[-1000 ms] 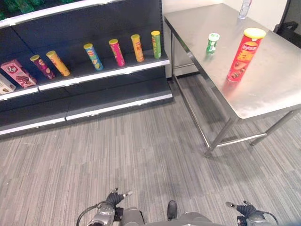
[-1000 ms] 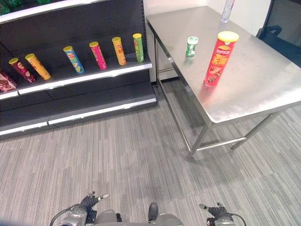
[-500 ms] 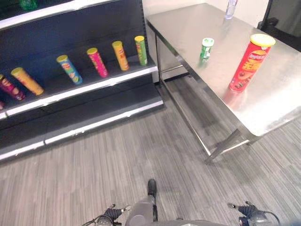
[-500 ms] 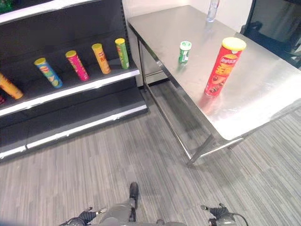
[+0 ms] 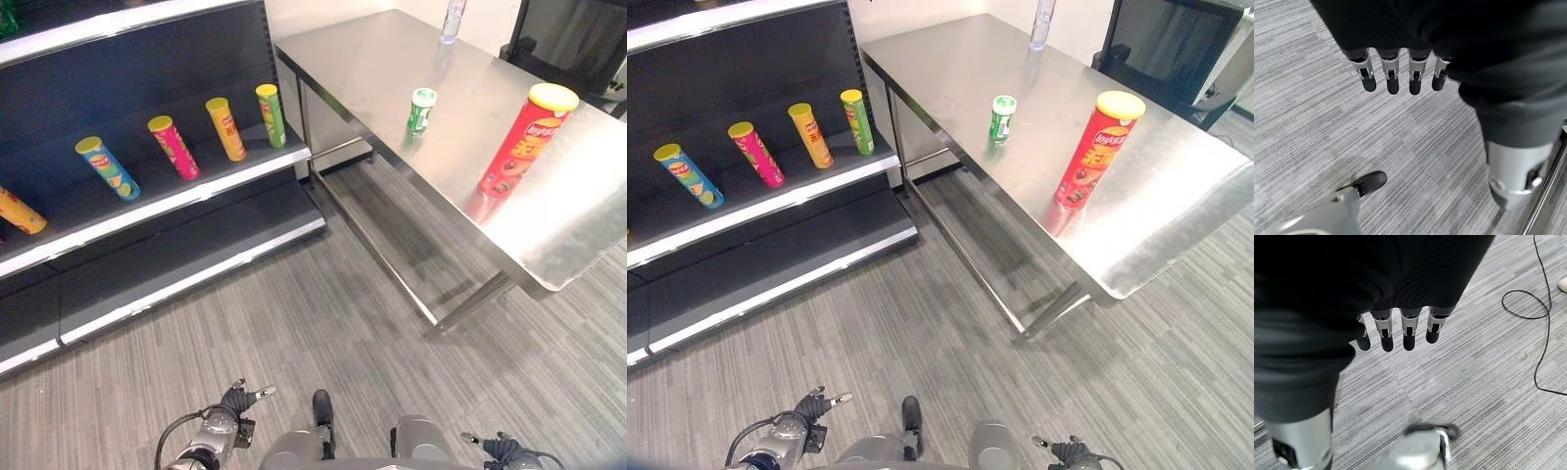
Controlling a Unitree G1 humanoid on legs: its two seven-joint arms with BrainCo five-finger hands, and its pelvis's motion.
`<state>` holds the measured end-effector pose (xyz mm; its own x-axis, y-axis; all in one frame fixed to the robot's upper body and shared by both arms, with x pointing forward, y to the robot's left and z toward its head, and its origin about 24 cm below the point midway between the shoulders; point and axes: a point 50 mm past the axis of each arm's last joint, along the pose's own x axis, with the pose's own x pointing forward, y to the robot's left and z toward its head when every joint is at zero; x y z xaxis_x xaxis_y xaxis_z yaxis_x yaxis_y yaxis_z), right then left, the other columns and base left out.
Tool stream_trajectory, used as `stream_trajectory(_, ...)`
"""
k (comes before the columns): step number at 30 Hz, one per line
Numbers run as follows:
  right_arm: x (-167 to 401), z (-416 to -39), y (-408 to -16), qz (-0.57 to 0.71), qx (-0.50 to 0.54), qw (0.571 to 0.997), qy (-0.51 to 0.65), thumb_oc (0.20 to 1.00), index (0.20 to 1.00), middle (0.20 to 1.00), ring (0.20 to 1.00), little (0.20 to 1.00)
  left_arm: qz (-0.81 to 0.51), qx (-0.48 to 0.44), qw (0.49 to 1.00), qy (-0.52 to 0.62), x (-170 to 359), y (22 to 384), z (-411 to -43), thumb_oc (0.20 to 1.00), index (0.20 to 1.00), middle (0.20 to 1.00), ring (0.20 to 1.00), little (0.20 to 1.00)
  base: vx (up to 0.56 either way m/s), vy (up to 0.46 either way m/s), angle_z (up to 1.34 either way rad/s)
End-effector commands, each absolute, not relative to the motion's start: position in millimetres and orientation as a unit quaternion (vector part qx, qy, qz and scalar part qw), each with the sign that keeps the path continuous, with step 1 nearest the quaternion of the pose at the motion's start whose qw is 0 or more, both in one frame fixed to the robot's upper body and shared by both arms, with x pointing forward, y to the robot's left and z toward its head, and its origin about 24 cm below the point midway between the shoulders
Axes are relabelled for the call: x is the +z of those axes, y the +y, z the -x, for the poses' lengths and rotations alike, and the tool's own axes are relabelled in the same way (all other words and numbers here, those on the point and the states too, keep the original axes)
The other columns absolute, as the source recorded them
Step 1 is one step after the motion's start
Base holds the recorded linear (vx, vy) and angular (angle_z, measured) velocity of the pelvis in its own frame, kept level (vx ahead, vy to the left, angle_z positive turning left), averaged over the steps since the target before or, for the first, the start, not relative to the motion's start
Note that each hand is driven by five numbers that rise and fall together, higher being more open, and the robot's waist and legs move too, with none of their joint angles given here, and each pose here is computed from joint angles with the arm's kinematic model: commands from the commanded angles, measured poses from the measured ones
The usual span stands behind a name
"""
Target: Put the goods on the table back onto the shelves and tidy them up.
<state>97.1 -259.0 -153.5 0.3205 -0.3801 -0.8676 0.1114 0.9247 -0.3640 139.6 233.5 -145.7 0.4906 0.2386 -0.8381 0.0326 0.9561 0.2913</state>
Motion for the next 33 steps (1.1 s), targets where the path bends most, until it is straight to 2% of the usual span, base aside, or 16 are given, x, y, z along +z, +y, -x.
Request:
stream_trajectory(1, -145.0, -97.2, -284.5, 0.157, -0.174, 0.794, 0.561, 1.0, 1.0, 1.0, 1.0, 1.0, -0.162, 0.053, 0.864, 0.474, -137.2, 236.9, -159.6, 1.0, 1.0, 1.0, 1.0, 1.0, 0.09, -0.067, 0.01)
stream_trajectory(9, -144.5, -79.1, -296.7, 0.139, -0.219, 0.776, 0.575, 1.0, 1.0, 1.0, 1.0, 1.0, -0.153, 0.05, 0.86, 0.484, -142.2, 230.8, -151.5, 1.0, 1.0, 1.0, 1.0, 1.0, 0.08, -0.092, -0.04)
stream_trajectory(12, -137.1, -66.2, -319.1, 0.113, -0.289, 0.761, 0.57, 1.0, 1.0, 1.0, 1.0, 1.0, -0.14, 0.067, 0.861, 0.485, -141.5, 236.1, -149.6, 1.0, 1.0, 1.0, 1.0, 1.0, 0.07, -0.041, -0.08)
stream_trajectory(13, -126.5, -56.7, -342.3, 0.089, -0.355, 0.749, 0.553, 1.0, 1.0, 1.0, 1.0, 1.0, -0.134, 0.078, 0.861, 0.484, -140.1, 242.4, -148.8, 1.0, 1.0, 1.0, 1.0, 1.0, 0.07, -0.034, -0.1)
stream_trajectory(14, -126.4, -56.4, -342.5, 0.089, -0.355, 0.749, 0.553, 1.0, 1.0, 1.0, 1.0, 1.0, -0.134, 0.078, 0.861, 0.484, -140.2, 242.1, -148.8, 1.0, 1.0, 1.0, 1.0, 1.0, 0.1, -0.029, -0.07)
stream_trajectory(15, -109.4, -40.9, -373.1, 0.056, -0.446, 0.726, 0.521, 1.0, 1.0, 1.0, 1.0, 1.0, -0.14, 0.084, 0.858, 0.487, -139.8, 248.3, -145.3, 1.0, 1.0, 1.0, 1.0, 1.0, 0.08, -0.01, -0.04)
stream_trajectory(17, -102.7, -36.2, -382.9, 0.046, -0.476, 0.72, 0.503, 1.0, 1.0, 1.0, 1.0, 1.0, -0.142, 0.084, 0.857, 0.488, -140.0, 249.0, -144.3, 1.0, 1.0, 1.0, 1.0, 1.0, 0.1, -0.005, 0.01)
stream_trajectory(18, -59.5, -50.4, -425.6, 0.069, -0.552, 0.735, 0.387, 1.0, 1.0, 1.0, 1.0, 1.0, -0.147, 0.089, 0.848, 0.501, -143.4, 249.8, -135.0, 1.0, 1.0, 1.0, 1.0, 1.0, 0.09, 0.002, 0.03)
stream_trajectory(20, -42.5, -60.5, -436.2, 0.097, -0.559, 0.746, 0.349, 1.0, 1.0, 1.0, 1.0, 1.0, -0.148, 0.086, 0.846, 0.504, -145.0, 247.5, -132.3, 1.0, 1.0, 1.0, 1.0, 1.0, 0.05, 0.003, 0.01)
stream_trajectory(22, 19.9, -101.4, -458.1, 0.165, -0.562, 0.783, 0.208, 1.0, 1.0, 1.0, 1.0, 1.0, -0.153, 0.082, 0.841, 0.513, -147.9, 244.5, -126.7, 1.0, 1.0, 1.0, 1.0, 1.0, 0.0, 0.012, 0.05)
stream_trajectory(24, 87.6, -133.7, -465.5, 0.222, -0.551, 0.802, 0.072, 1.0, 1.0, 1.0, 1.0, 1.0, -0.158, 0.074, 0.839, 0.515, -149.2, 241.7, -124.3, 1.0, 1.0, 1.0, 1.0, 1.0, 0.0, 0.003, -0.05)
stream_trajectory(26, 160.4, -172.7, -451.6, 0.272, -0.499, 0.819, -0.075, 1.0, 1.0, 1.0, 1.0, 1.0, -0.172, 0.052, 0.849, 0.497, -146.0, 238.7, -132.7, 1.0, 1.0, 1.0, 1.0, 1.0, 0.02, 0.005, -0.11)
stream_trajectory(27, 160.7, -172.7, -451.6, 0.273, -0.499, 0.819, -0.075, 1.0, 1.0, 1.0, 1.0, 1.0, -0.171, 0.052, 0.849, 0.497, -146.0, 238.5, -132.7, 1.0, 1.0, 1.0, 1.0, 1.0, 0.02, 0.0, -0.06)
stream_trajectory(29, 217.8, -194.9, -422.6, 0.31, -0.422, 0.829, -0.195, 1.0, 1.0, 1.0, 1.0, 1.0, -0.172, 0.046, 0.859, 0.48, -141.8, 240.7, -137.7, 1.0, 1.0, 1.0, 1.0, 1.0, 0.01, -0.001, 0.03)
stream_trajectory(33, 249.5, -209.5, -405.4, 0.302, -0.358, 0.845, -0.258, 1.0, 1.0, 1.0, 1.0, 1.0, -0.174, 0.038, 0.862, 0.475, -140.4, 243.1, -136.8, 1.0, 1.0, 1.0, 1.0, 1.0, 0.01, -0.003, 0.03)
